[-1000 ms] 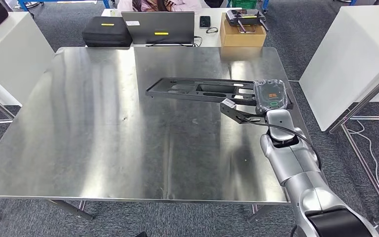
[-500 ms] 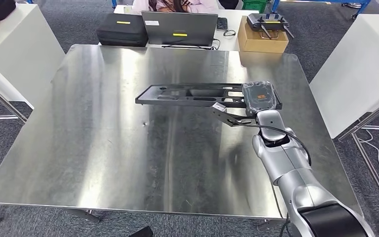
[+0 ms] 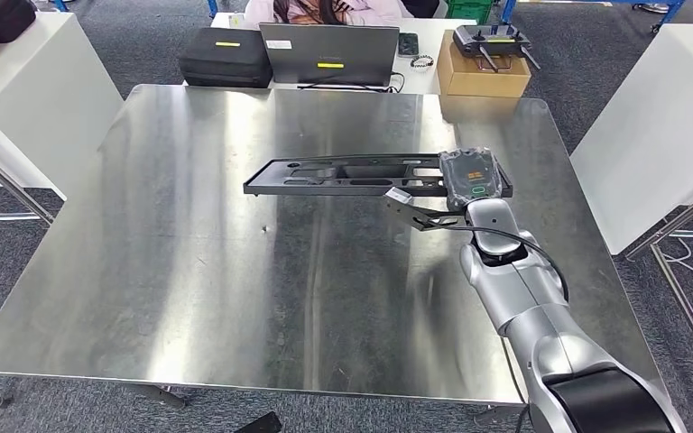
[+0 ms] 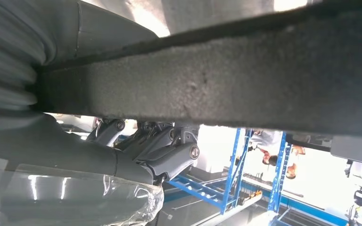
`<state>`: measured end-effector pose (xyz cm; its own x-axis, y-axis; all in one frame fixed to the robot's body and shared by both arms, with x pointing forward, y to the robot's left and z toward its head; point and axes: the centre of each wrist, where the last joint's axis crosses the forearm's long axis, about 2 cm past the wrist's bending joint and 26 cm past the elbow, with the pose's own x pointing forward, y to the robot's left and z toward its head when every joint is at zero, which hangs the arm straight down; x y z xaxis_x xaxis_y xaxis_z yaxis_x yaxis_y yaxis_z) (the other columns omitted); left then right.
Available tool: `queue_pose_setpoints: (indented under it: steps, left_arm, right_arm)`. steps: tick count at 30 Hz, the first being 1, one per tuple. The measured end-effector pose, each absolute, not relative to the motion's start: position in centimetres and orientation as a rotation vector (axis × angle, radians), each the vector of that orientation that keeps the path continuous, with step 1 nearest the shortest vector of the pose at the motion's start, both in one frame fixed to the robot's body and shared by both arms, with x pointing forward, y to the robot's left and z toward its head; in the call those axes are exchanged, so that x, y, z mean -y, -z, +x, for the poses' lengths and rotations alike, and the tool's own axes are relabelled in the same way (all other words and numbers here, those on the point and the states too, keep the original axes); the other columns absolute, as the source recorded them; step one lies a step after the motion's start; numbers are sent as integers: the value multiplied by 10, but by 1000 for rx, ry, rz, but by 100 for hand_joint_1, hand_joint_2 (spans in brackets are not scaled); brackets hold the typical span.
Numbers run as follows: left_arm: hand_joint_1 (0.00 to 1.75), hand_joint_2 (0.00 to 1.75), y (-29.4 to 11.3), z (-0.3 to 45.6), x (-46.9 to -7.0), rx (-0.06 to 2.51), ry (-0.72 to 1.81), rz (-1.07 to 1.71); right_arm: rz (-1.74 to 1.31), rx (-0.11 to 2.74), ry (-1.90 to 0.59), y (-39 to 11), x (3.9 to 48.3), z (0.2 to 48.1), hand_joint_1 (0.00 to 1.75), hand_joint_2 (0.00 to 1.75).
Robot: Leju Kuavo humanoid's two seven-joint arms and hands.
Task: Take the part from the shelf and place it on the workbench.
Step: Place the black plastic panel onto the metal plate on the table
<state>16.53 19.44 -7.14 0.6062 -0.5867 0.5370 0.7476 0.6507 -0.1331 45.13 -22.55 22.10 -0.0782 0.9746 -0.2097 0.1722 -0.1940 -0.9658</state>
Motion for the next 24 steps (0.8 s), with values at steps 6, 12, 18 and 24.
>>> queue_pose_setpoints:
  steps: [6, 12, 18, 24]
  left_arm:
    - [0, 175, 71, 166, -196, 485, 768, -365]
    - [0, 175, 72, 166, -197, 492, 724, -344]
    - [0, 175, 72, 166, -199, 494, 690, -335]
    - [0, 175, 72, 166, -200, 496, 682, -331]
  right_arm:
    - [-1411, 1312, -1372, -219, 217, 450, 175, 175]
    - [-1350, 1312, -1397, -211, 211, 450, 175, 175]
    - [-1271, 1286, -1433, -190, 201, 442, 175, 175]
    - [-1237, 1277, -1448, -181, 194, 438, 131, 131]
